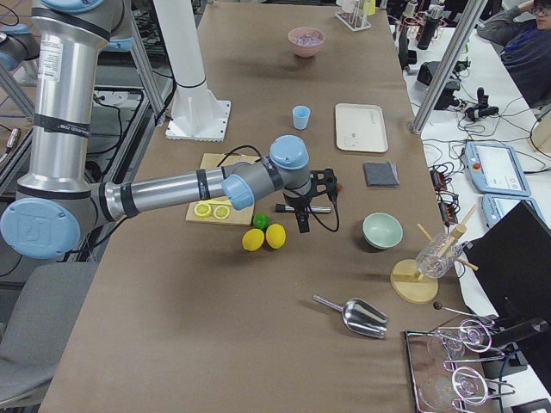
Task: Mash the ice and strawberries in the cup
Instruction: 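Reach the right gripper down to the red strawberry and grasp it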
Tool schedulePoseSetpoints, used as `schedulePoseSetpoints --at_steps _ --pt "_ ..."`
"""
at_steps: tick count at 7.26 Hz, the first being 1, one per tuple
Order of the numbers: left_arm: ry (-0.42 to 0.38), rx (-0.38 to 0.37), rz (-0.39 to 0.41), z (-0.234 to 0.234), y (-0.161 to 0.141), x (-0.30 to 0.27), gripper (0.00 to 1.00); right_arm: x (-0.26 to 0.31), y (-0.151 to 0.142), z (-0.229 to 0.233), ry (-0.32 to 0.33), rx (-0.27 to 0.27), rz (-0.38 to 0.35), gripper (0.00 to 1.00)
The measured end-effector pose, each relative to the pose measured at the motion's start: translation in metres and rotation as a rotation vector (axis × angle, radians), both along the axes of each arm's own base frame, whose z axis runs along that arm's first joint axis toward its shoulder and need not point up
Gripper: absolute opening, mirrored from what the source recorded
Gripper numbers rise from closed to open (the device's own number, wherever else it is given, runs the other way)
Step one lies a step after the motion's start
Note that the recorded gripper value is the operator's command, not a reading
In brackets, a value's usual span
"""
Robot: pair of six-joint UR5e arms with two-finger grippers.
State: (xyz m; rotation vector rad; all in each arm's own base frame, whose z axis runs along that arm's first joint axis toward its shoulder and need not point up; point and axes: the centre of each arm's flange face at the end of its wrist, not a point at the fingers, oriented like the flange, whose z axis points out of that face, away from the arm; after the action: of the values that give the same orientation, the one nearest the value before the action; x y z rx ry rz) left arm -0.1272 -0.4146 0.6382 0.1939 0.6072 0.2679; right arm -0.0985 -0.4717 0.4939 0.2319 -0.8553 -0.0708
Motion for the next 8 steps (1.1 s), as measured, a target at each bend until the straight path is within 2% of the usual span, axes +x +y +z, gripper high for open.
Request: schedulePoseSetpoints --at_steps 2,4,6,8 --pt "0.000 0.002 0.000 0.000 0.000 0.000 0.99 -0.071 -0.054 -0.021 0.014 0.010 -0.035 1.00" --pt "-0.001 0.006 0.001 0.001 0.001 0.000 0.99 -0.144 -0.096 -0.041 0.042 -0.004 -0.035 1.00" --pt "-0.007 0.055 0.001 0.008 0.012 0.001 0.99 -0.202 -0.122 -0.053 0.059 -0.035 -0.024 1.00" --pt "0.015 0.098 -0.005 0.017 0.024 0.005 0.99 -0.232 -0.131 -0.051 0.091 -0.046 -0.013 1.00"
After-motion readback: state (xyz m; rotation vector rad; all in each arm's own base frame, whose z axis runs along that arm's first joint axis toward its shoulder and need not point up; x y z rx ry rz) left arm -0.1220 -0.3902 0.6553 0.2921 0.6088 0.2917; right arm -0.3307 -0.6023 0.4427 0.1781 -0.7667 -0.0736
